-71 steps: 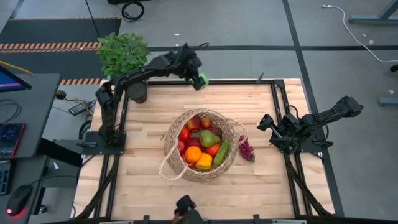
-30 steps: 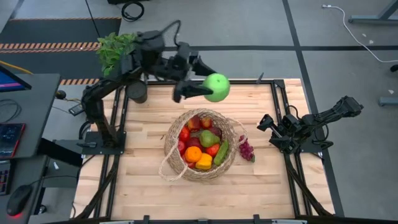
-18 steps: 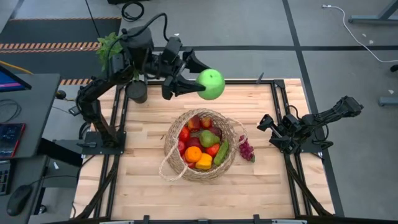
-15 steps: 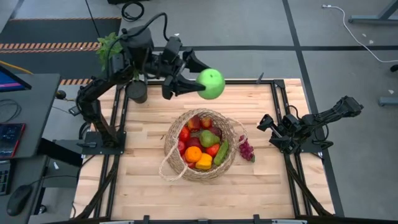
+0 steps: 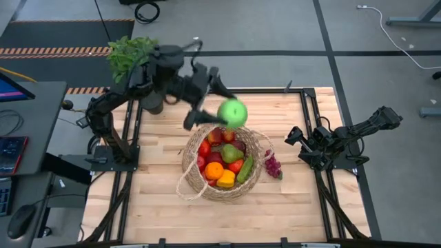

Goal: Build produce basket
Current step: Put the green apple into the woven basket

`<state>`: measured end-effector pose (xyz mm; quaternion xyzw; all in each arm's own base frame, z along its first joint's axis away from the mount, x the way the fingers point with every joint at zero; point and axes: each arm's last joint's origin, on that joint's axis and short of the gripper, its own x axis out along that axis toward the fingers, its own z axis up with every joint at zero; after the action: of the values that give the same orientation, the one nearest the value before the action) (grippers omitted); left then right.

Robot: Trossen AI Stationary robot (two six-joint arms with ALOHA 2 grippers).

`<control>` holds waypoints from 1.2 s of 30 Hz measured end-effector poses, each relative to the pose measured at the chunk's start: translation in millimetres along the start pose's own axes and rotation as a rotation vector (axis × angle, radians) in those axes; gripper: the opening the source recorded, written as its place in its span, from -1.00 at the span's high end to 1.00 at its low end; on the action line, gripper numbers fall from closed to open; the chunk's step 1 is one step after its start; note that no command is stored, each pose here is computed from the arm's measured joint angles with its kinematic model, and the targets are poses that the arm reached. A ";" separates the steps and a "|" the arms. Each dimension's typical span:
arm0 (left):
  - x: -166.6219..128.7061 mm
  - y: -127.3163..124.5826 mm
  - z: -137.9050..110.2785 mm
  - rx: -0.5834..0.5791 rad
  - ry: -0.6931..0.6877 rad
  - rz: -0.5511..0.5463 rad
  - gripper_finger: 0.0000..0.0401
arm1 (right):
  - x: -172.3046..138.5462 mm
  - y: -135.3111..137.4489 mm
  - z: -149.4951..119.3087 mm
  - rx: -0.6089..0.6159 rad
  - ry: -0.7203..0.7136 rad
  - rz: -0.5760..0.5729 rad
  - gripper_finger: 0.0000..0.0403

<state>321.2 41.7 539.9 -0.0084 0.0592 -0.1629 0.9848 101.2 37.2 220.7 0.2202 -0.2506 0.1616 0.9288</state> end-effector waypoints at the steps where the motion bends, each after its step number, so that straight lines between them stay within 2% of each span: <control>1: 2.7 -3.9 -1.9 0.035 0.016 -0.015 -0.79 | 0.0 0.0 0.0 0.000 0.000 0.000 -0.73; 6: 11.2 -23.0 -2.3 0.238 0.016 -0.078 -0.79 | 0.0 0.0 0.0 0.000 0.000 0.000 -0.73; 12: 18.4 -41.6 -8.5 0.379 0.076 -0.090 -0.82 | 0.0 0.0 0.0 0.000 0.000 0.000 -0.73; 16: 20.9 -51.9 -20.6 0.433 0.214 -0.047 -0.82 | 0.0 0.0 0.1 0.000 -0.001 0.000 -0.73; 19: 24.1 -56.9 -31.3 0.415 0.312 -0.028 -0.82 | 0.0 0.0 0.1 0.000 0.000 0.000 -0.73; 22: 32.9 -58.7 -49.2 0.266 0.443 -0.024 -0.82 | 0.0 0.0 0.1 0.000 -0.001 0.000 -0.73; 26: 51.7 -54.0 -82.3 -0.004 0.609 0.012 -0.82 | 0.0 0.0 0.1 0.000 -0.001 0.000 -0.73; 33: 80.9 -41.4 -152.1 -0.594 0.776 0.240 -0.83 | -0.1 0.0 0.1 0.000 -0.001 0.001 -0.73; 36: 86.0 -37.2 -171.5 -0.775 0.792 0.330 -0.83 | -0.1 0.0 0.0 0.000 -0.001 0.000 -0.73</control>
<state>369.7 -20.8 361.2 -0.2975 0.4791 0.0355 0.8250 101.2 37.2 220.6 0.2202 -0.2509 0.1617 0.9287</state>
